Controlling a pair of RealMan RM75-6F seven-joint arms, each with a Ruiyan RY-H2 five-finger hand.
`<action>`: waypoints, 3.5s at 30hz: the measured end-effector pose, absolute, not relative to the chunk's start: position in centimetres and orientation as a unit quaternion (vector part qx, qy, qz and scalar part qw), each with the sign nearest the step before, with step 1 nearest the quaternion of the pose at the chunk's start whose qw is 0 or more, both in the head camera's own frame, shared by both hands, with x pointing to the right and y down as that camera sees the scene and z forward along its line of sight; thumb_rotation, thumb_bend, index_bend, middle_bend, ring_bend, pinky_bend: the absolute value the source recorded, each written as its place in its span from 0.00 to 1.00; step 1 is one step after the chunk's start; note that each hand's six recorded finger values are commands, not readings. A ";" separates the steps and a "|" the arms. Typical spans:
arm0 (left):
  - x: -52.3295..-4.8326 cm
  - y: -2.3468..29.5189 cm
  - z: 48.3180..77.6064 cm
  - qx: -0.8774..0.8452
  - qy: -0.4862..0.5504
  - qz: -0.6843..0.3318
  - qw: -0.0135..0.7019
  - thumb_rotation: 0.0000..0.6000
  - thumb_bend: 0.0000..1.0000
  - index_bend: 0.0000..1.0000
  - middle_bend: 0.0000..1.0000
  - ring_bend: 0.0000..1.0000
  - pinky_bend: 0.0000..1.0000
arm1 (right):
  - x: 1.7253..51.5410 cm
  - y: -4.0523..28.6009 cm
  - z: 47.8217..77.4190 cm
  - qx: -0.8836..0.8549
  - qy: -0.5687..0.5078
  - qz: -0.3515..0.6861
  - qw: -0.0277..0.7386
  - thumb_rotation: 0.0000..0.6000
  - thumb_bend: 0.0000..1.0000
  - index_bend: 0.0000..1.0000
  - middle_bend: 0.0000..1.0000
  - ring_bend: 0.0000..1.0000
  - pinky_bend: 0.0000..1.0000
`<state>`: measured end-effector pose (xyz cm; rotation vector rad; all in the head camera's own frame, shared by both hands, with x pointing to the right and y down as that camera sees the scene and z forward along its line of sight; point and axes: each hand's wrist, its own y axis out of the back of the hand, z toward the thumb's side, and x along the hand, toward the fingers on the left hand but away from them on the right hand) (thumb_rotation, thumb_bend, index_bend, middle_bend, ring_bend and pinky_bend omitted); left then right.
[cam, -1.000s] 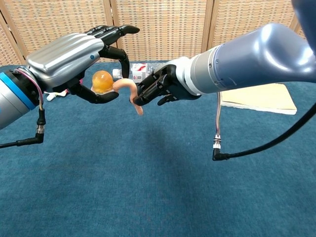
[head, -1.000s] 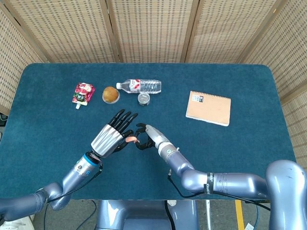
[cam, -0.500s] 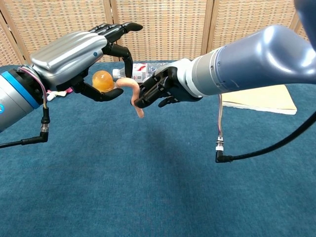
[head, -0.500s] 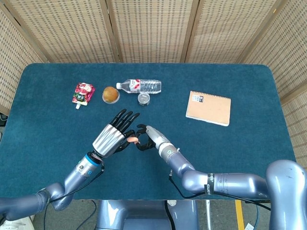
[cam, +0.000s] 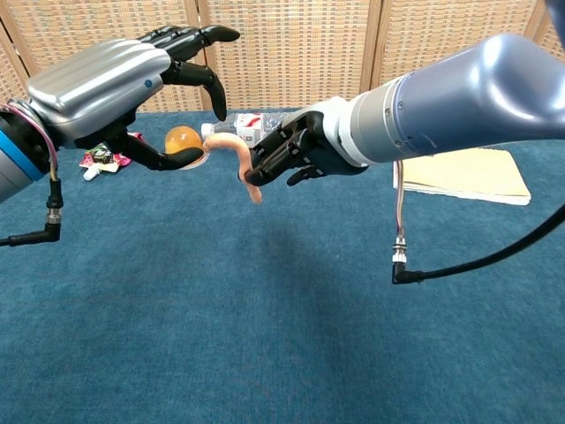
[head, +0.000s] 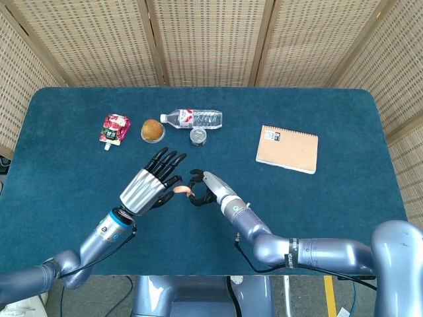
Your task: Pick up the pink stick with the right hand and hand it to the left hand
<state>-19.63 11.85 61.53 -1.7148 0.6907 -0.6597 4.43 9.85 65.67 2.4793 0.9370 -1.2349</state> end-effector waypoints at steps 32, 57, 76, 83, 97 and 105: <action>-17.4 12.6 62.5 -0.726 0.284 -0.290 0.555 1.00 0.35 0.44 0.00 0.00 0.00 | 4.5 10.4 66.2 0.844 0.314 -0.417 0.126 1.00 0.64 0.68 0.17 0.00 0.00; -16.2 12.5 63.2 -0.723 0.286 -0.296 0.555 1.00 0.35 0.56 0.00 0.00 0.00 | 5.0 10.3 66.2 0.844 0.315 -0.414 0.129 1.00 0.64 0.68 0.17 0.00 0.00; -15.6 12.1 63.7 -0.716 0.282 -0.306 0.560 1.00 0.38 0.53 0.00 0.00 0.00 | 5.3 10.2 66.2 0.844 0.314 -0.413 0.131 1.00 0.64 0.68 0.17 0.00 0.00; -15.4 11.8 63.9 -0.714 0.283 -0.312 0.559 1.00 0.38 0.52 0.00 0.00 0.00 | 5.5 10.1 66.2 0.845 0.314 -0.412 0.132 1.00 0.64 0.68 0.17 0.00 0.00; -14.7 11.6 63.9 -0.716 0.284 -0.311 0.556 1.00 0.53 0.72 0.00 0.00 0.00 | 5.8 10.1 66.2 0.845 0.314 -0.412 0.132 1.00 0.64 0.68 0.17 0.00 0.00; -14.9 11.5 63.7 -0.714 0.287 -0.311 0.558 1.00 0.53 0.82 0.00 0.00 0.00 | 6.0 10.1 66.3 0.844 0.316 -0.413 0.133 1.00 0.64 0.68 0.17 0.00 0.00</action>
